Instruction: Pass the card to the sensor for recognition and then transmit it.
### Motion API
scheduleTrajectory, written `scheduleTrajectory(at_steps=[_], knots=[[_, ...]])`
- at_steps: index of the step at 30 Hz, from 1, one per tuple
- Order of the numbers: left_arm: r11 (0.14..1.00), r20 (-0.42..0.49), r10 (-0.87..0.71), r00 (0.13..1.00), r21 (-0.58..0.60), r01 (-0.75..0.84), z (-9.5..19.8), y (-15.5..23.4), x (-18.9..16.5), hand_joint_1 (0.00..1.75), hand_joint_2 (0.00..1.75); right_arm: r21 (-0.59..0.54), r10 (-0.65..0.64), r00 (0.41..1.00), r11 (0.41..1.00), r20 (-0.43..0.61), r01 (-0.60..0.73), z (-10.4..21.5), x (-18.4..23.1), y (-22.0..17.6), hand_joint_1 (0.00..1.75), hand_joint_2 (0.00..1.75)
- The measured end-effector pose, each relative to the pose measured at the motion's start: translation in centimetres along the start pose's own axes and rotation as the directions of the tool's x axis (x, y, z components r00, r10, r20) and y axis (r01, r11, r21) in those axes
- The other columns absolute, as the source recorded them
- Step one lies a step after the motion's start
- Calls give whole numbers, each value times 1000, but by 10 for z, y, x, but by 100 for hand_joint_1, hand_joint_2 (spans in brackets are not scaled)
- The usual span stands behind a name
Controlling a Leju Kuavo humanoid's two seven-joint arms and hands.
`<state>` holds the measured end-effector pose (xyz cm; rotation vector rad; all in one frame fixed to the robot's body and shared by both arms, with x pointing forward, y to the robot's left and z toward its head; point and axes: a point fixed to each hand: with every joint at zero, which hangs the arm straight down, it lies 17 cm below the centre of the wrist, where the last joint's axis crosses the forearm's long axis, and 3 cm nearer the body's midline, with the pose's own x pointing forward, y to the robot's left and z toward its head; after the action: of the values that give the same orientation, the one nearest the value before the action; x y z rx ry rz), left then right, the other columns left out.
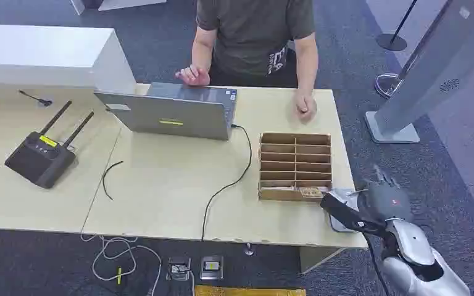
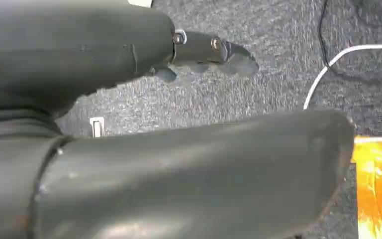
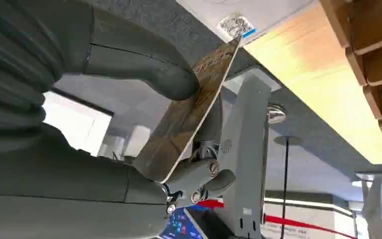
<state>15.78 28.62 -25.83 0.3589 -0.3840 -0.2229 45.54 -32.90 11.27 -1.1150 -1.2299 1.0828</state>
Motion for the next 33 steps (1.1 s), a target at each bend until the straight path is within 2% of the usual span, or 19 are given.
scheduleTrajectory(at_steps=[22,33], knots=[[999,2,-24,1000,24,24,-1,6,1,0,0,51,-184,983,981,-21,185,5,16,39,175,175],[998,49,-38,998,42,36,2,-6,53,0,0,71,-278,961,958,9,277,-5,44,44,175,175]])
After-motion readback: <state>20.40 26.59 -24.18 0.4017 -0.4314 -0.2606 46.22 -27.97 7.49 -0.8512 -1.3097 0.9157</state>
